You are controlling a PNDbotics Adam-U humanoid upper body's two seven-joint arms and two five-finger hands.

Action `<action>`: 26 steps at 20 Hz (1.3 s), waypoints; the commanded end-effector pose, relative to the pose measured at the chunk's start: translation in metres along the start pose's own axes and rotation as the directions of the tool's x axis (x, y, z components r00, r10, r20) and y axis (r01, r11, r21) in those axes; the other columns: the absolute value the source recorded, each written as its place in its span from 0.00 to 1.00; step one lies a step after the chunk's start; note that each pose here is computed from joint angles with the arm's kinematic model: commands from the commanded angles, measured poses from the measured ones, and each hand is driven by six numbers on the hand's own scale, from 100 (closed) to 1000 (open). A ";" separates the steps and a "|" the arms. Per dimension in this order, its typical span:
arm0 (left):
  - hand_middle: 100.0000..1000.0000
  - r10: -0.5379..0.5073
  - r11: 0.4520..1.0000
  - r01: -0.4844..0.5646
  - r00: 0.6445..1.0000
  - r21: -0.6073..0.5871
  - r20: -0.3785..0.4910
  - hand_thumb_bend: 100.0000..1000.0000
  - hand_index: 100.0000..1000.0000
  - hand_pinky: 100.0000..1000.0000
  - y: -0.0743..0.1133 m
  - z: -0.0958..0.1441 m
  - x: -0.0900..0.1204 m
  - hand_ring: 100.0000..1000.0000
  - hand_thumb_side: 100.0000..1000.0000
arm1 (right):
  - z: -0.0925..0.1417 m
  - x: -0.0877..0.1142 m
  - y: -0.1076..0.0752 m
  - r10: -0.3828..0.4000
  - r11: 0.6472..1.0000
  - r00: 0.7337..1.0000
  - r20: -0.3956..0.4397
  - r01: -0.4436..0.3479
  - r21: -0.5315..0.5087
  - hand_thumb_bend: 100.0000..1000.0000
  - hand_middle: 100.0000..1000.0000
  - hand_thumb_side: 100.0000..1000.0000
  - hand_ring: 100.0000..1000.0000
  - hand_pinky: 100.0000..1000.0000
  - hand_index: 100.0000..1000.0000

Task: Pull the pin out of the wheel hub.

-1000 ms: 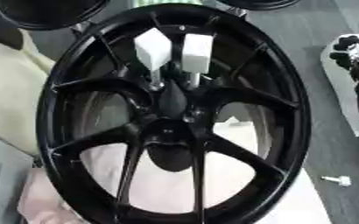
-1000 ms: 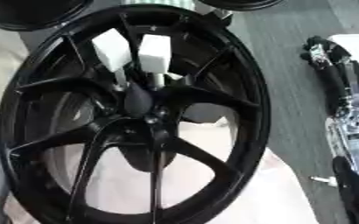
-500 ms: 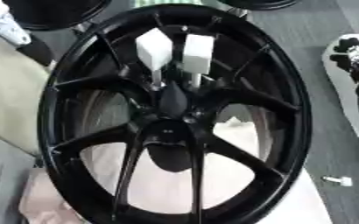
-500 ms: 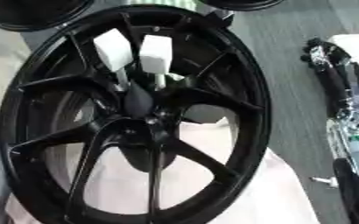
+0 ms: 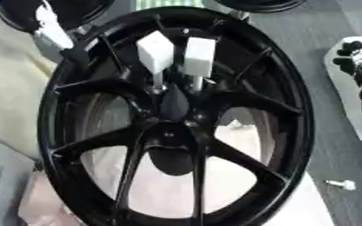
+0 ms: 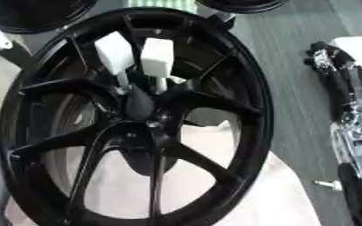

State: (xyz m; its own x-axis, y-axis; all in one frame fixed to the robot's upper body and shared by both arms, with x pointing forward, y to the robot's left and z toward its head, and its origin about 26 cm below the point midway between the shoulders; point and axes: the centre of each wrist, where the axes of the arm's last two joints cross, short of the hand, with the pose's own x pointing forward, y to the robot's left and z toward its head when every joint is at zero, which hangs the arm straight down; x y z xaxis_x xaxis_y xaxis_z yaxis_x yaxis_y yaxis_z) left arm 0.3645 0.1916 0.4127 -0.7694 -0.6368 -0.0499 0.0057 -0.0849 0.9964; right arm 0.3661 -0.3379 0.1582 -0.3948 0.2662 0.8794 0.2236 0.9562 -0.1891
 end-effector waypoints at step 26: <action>0.72 -0.204 0.976 0.198 0.977 0.092 0.066 0.88 0.81 0.76 -0.005 0.011 0.055 0.69 0.34 | -0.005 0.012 -0.005 0.034 0.999 0.998 0.043 -0.035 0.015 0.05 0.69 0.64 0.74 0.88 0.74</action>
State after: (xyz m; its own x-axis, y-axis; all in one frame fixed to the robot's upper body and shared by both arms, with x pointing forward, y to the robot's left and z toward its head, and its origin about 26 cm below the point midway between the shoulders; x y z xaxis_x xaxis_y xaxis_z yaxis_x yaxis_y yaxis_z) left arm 0.3152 0.1564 0.3945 -0.8137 -0.5397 -0.2159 -0.1692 -0.1355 0.9762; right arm 0.3663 -0.3374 0.1582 -0.3931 0.2748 0.8775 0.2180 0.9550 -0.2014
